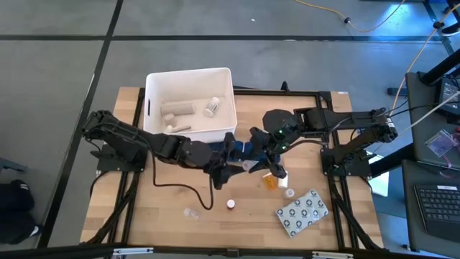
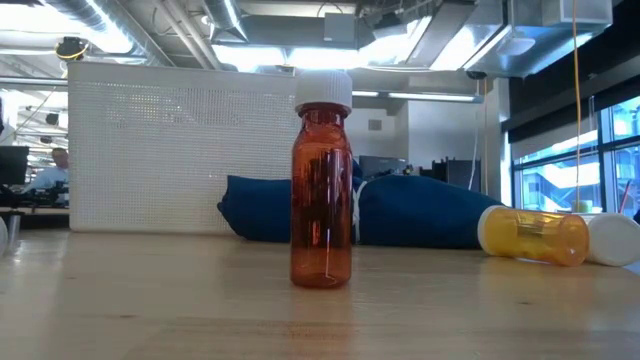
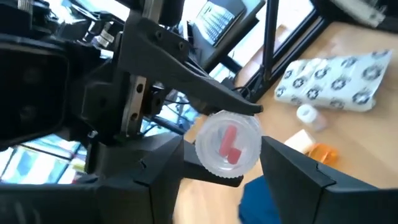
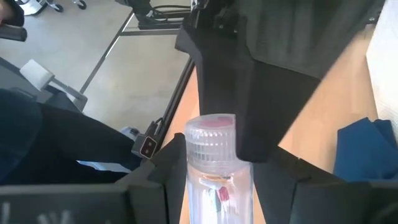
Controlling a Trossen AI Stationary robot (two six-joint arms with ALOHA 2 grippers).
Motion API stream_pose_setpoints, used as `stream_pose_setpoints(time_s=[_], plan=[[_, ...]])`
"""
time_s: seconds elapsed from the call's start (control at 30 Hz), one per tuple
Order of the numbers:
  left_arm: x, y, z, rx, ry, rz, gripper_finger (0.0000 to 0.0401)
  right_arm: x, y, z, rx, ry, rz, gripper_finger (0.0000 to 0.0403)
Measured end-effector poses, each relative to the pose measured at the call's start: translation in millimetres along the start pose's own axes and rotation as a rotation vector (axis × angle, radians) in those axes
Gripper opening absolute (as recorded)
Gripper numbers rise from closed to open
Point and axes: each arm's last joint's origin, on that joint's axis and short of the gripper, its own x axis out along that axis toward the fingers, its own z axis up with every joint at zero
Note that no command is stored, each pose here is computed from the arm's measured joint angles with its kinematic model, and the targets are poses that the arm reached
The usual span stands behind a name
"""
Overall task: Pick & place medical supplies in basket/bin
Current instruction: Put the top transparent pill bottle into the white container
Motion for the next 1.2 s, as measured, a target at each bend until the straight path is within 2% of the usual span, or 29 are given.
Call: stream_pose_setpoints(time_s=[0.23,0.53,0.77,0.97,1.03,1.2], plan=[[4,6,-6,-0.127,-0.068,-0.076,0.0196,0,0,1,-0.003,-0.006,0.001,0.0149],[4,7,-8,-0.123,-0.068,-0.094,0.0145,1,0,1,-0.01,-0.009,-0.003,0.0149],[4,7,-8,-0.119,-0.064,-0.09,0.0145,1,0,1,-0.037,-0.006,-0.004,0.0161],[4,6,-8,-0.142,-0.062,-0.091,0.0144,1,0,0,-0.047,0.004,-0.004,0.0194],[4,6,-8,-0.177,-0.056,-0.096,0.0143,0,-2,-1,-0.034,0.012,-0.006,0.0215],[4,6,-8,-0.279,-0.043,-0.089,0.0143,-8,-11,-6,-0.09,0.058,-0.037,0.0277]])
